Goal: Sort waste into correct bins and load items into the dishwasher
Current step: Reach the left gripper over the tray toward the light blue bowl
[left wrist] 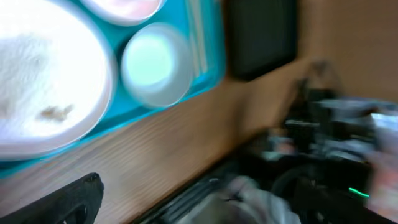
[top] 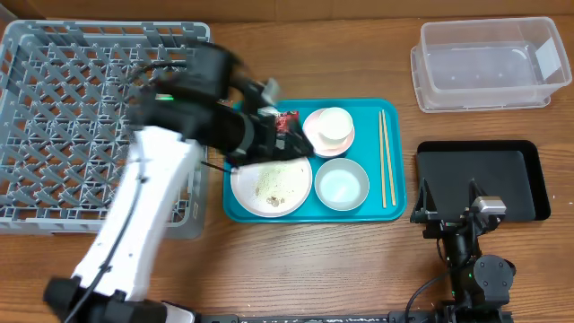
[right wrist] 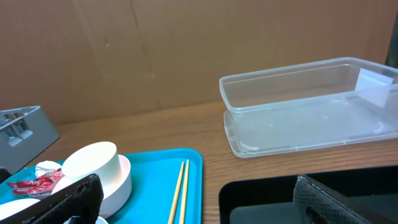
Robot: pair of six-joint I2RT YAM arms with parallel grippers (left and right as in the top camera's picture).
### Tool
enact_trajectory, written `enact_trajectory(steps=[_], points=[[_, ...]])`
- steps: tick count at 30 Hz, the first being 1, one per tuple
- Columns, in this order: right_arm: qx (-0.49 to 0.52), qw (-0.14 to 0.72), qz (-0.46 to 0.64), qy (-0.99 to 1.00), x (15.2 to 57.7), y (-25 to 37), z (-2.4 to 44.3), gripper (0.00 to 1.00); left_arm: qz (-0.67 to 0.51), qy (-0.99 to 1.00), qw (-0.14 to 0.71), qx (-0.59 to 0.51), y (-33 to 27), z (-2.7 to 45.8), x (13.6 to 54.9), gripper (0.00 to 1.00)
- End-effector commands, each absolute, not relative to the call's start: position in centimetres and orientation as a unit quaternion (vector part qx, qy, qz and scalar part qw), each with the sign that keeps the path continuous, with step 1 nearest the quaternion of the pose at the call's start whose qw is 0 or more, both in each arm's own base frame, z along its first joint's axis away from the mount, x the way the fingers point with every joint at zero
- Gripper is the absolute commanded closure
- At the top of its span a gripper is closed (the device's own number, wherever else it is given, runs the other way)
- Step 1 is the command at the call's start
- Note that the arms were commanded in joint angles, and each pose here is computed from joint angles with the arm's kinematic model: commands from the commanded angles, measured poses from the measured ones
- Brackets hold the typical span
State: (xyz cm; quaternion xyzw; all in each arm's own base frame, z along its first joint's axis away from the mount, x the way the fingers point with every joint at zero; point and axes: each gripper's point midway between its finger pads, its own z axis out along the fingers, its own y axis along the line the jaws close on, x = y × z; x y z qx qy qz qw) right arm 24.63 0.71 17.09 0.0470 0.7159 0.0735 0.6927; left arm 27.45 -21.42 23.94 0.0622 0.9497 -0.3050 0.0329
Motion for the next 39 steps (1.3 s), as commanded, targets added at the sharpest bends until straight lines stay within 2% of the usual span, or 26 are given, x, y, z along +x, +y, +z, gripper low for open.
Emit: enact_trajectory(steps=[1,5,12,19,22,26,28,31,35,39], points=[[0.046,0.695,0.069,0.714,24.6,0.6,16.9,0.0,-0.07,0.991,0.113,-0.029,-18.3,21.2,29.1,0.0],[0.046,0.695,0.069,0.714,24.6,0.6,16.9,0.0,-0.006,0.988,0.147,-0.047,-18.2,20.4,29.8,0.0],[0.046,0.695,0.069,0.714,24.6,0.6,16.9,0.0,-0.095,0.981,0.161,-0.058,-21.3,20.6,32.2,0.0],[0.046,0.695,0.069,0.714,24.6,0.6,16.9,0.0,-0.116,0.976,0.155,-0.096,-22.6,19.7,33.1,0.0],[0.046,0.695,0.069,0.714,24.6,0.6,16.9,0.0,-0.09,0.98,0.15,-0.098,-22.2,18.3,33.5,0.18],[0.046,0.695,0.069,0.714,24.6,0.6,16.9,0.0,-0.04,0.984,0.142,-0.102,-21.4,15.5,34.4,0.24],[0.046,0.695,0.069,0.714,24.6,0.6,16.9,0.0,-0.036,0.986,0.119,-0.107,-21.8,13.9,34.3,0.37],[0.046,0.695,0.069,0.714,24.6,0.6,16.9,0.0,-0.03,0.99,0.094,-0.104,-22.5,11.6,34.4,0.47],[0.046,0.695,0.069,0.714,24.6,0.6,16.9,0.0,-0.004,0.99,0.092,-0.104,-22.3,9.3,35.2,0.53],[0.046,0.695,0.069,0.714,24.6,0.6,16.9,0.0,0.015,0.991,0.085,-0.105,-22.0,7.6,35.5,0.52]])
